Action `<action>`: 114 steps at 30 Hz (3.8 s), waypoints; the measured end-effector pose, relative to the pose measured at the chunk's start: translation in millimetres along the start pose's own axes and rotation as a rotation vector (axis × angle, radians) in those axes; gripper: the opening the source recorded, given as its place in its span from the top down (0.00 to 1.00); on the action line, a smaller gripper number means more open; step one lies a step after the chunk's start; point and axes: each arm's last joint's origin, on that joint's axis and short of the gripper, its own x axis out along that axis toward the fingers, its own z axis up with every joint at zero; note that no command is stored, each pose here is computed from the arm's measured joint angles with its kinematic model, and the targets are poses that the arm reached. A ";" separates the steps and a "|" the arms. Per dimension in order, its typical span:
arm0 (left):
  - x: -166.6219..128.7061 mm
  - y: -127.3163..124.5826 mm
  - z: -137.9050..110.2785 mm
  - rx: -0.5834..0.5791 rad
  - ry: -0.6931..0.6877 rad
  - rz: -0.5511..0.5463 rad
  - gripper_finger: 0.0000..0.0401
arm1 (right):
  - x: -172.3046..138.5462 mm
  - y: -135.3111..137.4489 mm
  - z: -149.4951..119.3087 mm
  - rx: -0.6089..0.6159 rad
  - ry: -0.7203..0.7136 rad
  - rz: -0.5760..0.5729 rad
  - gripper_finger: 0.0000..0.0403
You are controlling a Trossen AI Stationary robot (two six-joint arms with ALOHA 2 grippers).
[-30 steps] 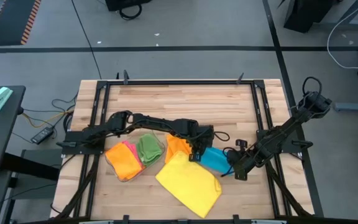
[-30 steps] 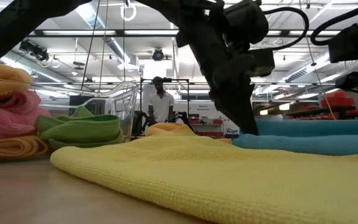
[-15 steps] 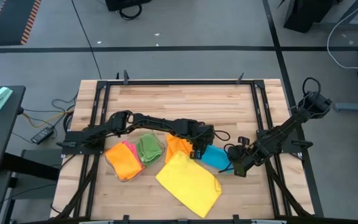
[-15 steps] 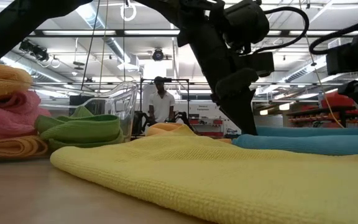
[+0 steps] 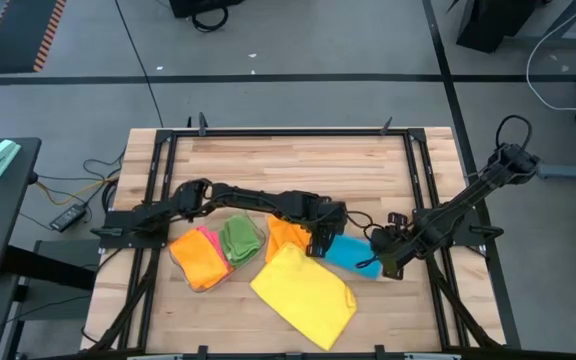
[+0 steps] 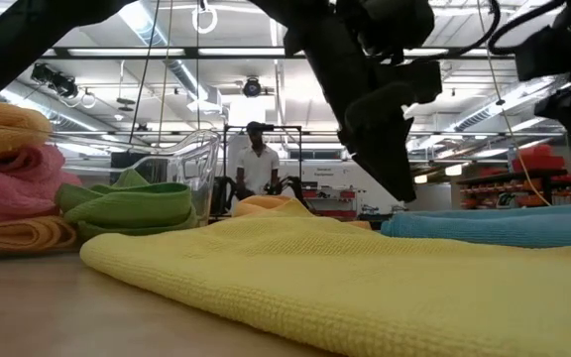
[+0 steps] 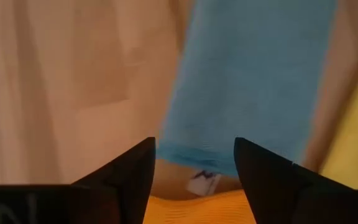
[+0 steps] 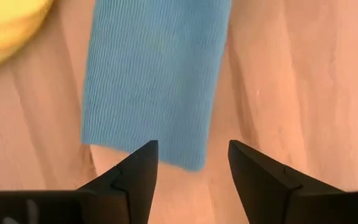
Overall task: Fold microfiber towels
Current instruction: Fold the blue microfiber cloth
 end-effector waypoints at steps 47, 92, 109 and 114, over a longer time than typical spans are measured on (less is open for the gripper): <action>40.9 61.6 -7.0 0.330 -0.125 0.167 0.67 | 33.0 -18.6 -22.1 0.149 -0.211 -0.173 0.49; 13.2 -17.4 4.4 0.315 -0.081 0.011 0.83 | 76.5 43.3 -27.2 -0.965 -0.211 -0.258 0.69; 21.9 -37.9 9.4 0.196 -0.179 0.001 0.89 | 45.1 46.3 -9.8 -0.732 -0.127 0.099 0.98; 29.2 -40.0 17.4 0.019 -0.377 0.009 0.95 | 40.2 51.9 -6.8 -0.603 -0.105 0.167 0.98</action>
